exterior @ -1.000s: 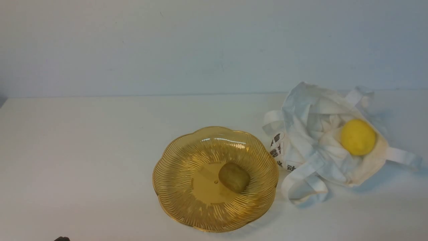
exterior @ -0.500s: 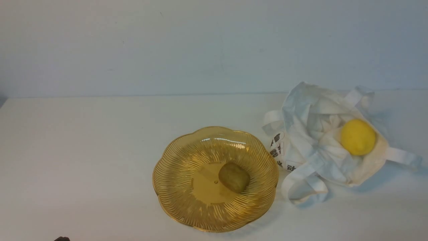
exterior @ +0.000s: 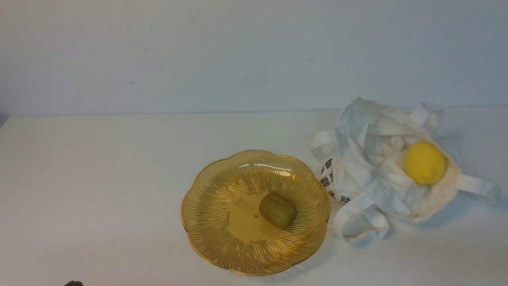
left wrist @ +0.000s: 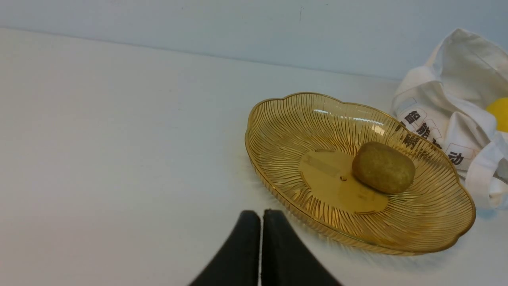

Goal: Take the fruit out of the cloth bag on the white table and place them on a plate.
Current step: 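Reach into the cloth bag and grasp the lemon with the right gripper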

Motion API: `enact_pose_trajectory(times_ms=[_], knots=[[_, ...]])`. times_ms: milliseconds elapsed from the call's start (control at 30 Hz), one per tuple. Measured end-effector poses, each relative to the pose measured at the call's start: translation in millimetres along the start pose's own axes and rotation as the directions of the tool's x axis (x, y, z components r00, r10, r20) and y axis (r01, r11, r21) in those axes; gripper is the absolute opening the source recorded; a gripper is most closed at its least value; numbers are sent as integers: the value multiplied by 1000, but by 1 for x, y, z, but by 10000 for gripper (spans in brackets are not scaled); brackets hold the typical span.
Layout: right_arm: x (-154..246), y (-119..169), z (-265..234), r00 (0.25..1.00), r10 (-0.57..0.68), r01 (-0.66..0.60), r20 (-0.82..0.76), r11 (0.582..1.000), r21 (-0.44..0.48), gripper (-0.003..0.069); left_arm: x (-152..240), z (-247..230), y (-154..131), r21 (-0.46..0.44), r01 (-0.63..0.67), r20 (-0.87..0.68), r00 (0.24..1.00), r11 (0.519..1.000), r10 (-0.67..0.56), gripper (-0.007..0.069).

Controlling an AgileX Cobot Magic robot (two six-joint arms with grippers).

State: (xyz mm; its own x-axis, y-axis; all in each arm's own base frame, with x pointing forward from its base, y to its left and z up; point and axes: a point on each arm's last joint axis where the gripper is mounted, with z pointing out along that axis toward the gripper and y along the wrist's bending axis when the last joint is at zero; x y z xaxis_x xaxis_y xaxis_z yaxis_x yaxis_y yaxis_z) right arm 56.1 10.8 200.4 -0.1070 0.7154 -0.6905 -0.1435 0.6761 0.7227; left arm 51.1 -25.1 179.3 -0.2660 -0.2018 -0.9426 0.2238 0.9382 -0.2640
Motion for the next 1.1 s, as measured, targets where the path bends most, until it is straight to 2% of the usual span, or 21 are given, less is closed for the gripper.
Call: enact_pose_trajectory(times_ms=[167,300,400,467,600,667,767,967,1067,1100], knots=[[-2,1,0,997,80,-80,19,997,-8,-15,0,0,0,0,-2,0,1000,1000,2,-8],[-14,13,-2,998,-39,41,58,998,-39,-15,0,0,0,0,-4,0,1000,1000,4,-8],[-41,43,1,980,-186,190,77,980,-57,-13,0,0,0,1,-4,-1,1000,1000,4,-8],[-55,64,19,944,-328,327,-47,945,-31,-12,0,0,0,1,-5,-1,1000,1000,5,-8],[-64,80,64,810,-455,488,-370,873,-5,-9,0,0,0,1,-5,-1,1000,1000,5,-8],[-65,79,94,720,-435,533,-541,845,30,-5,0,0,0,1,-5,-1,1000,1000,5,-8],[-68,72,135,619,-385,599,-685,795,94,15,0,0,0,1,-4,-1,1000,1000,4,-8],[-64,54,207,535,-273,655,-799,732,188,111,0,0,0,1,-4,-1,1000,1000,4,-8],[-56,43,232,506,-232,663,-831,721,203,188,0,0,0,1,-4,-1,1000,1000,4,-8],[-50,36,244,492,-205,664,-846,717,213,244,0,0,0,1,-4,-1,1000,1000,4,-8]])
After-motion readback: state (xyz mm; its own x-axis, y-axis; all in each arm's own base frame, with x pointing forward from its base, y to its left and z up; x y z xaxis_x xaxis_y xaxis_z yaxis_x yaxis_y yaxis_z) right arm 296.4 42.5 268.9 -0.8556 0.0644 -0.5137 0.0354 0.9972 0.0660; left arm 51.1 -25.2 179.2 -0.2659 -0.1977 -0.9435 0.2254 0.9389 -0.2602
